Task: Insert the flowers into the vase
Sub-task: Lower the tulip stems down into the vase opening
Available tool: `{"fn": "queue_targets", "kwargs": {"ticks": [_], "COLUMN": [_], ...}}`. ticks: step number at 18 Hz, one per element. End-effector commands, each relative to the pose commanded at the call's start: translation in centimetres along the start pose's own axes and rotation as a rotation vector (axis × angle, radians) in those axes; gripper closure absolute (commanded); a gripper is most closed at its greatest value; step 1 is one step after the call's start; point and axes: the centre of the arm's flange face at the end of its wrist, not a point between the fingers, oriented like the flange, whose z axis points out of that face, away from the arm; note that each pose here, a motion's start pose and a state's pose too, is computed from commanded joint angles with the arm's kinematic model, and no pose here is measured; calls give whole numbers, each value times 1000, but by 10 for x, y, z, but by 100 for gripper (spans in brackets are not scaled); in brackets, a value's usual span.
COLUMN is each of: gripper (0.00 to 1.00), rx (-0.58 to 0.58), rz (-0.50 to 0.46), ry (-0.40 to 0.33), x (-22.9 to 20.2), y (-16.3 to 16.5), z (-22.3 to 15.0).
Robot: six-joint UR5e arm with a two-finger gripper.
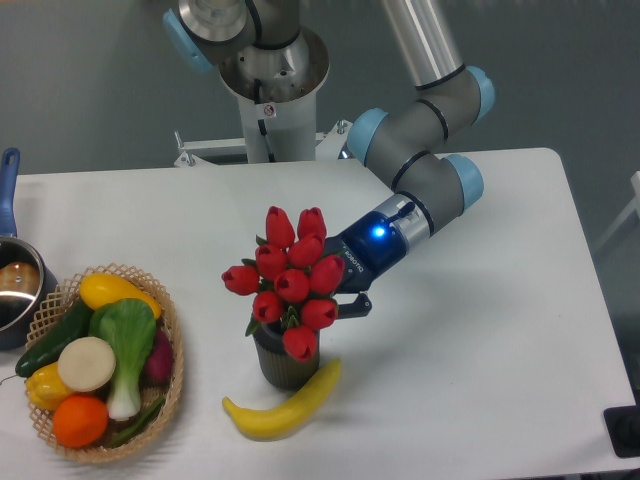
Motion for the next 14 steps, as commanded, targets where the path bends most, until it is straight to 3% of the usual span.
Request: {"fn": "queue_targets", "kwargs": {"ticks": [14], "gripper": [72], "rx": [-5], "rz": [5], "ry": [-21], "x": [-8], "y": [17], "z": [-11]}}
